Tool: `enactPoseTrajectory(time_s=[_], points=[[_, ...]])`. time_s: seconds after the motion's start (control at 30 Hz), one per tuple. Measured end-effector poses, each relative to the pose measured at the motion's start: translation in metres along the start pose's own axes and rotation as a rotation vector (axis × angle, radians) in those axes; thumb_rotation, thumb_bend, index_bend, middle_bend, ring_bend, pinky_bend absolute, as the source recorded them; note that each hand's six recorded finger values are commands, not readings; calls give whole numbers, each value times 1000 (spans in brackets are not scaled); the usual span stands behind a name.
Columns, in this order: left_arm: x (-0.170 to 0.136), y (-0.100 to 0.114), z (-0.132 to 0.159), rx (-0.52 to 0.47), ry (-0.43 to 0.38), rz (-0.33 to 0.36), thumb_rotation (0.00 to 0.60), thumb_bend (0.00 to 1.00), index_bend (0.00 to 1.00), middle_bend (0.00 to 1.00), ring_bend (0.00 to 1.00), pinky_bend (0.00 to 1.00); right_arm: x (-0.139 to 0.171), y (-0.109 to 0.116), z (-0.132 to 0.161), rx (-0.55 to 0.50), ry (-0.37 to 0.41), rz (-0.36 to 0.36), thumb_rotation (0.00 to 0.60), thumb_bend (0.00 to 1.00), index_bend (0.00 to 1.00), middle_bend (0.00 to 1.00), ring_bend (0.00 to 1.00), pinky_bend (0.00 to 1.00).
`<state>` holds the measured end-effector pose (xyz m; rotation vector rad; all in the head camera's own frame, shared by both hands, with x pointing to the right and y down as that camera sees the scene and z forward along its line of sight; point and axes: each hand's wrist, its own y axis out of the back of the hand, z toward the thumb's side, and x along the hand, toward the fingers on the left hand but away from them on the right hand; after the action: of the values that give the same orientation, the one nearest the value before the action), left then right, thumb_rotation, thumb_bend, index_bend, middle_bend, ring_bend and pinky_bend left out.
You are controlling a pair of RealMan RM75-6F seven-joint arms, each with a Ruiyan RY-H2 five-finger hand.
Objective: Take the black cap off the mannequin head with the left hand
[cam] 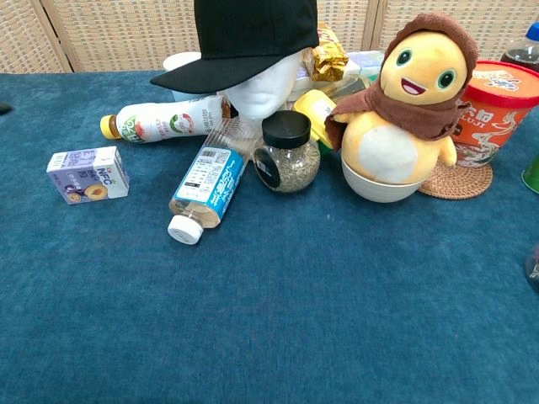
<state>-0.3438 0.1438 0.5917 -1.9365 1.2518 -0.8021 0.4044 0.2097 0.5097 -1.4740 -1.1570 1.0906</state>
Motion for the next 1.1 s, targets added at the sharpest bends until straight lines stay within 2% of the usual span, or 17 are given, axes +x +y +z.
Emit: enactPoseTrajectory(time_s=[0.2, 0.57, 0.83, 1.0, 1.1], points=[[22, -31, 16, -46, 8, -27, 600, 43, 0, 0, 0, 0, -2, -2, -2, -17, -6, 20, 600, 0, 69, 0, 0, 0], [51, -80, 33, -140, 39, -27, 600, 44, 0, 0, 0, 0, -6, -4, -5, -29, -11, 35, 600, 0, 69, 0, 0, 0], [67, -97, 46, -184, 45, 38, 600, 43, 11, 0, 0, 0, -9, -3, -10, -49, -18, 33, 600, 0, 69, 0, 0, 0], [75, -107, 49, -208, 55, 72, 600, 54, 51, 0, 0, 1, -9, -3, -11, -55, -19, 36, 600, 0, 69, 0, 0, 0], [77, -109, 51, -221, 54, 100, 600, 90, 99, 2, 0, 37, -10, -3, -11, -57, -18, 39, 600, 0, 69, 0, 0, 0]])
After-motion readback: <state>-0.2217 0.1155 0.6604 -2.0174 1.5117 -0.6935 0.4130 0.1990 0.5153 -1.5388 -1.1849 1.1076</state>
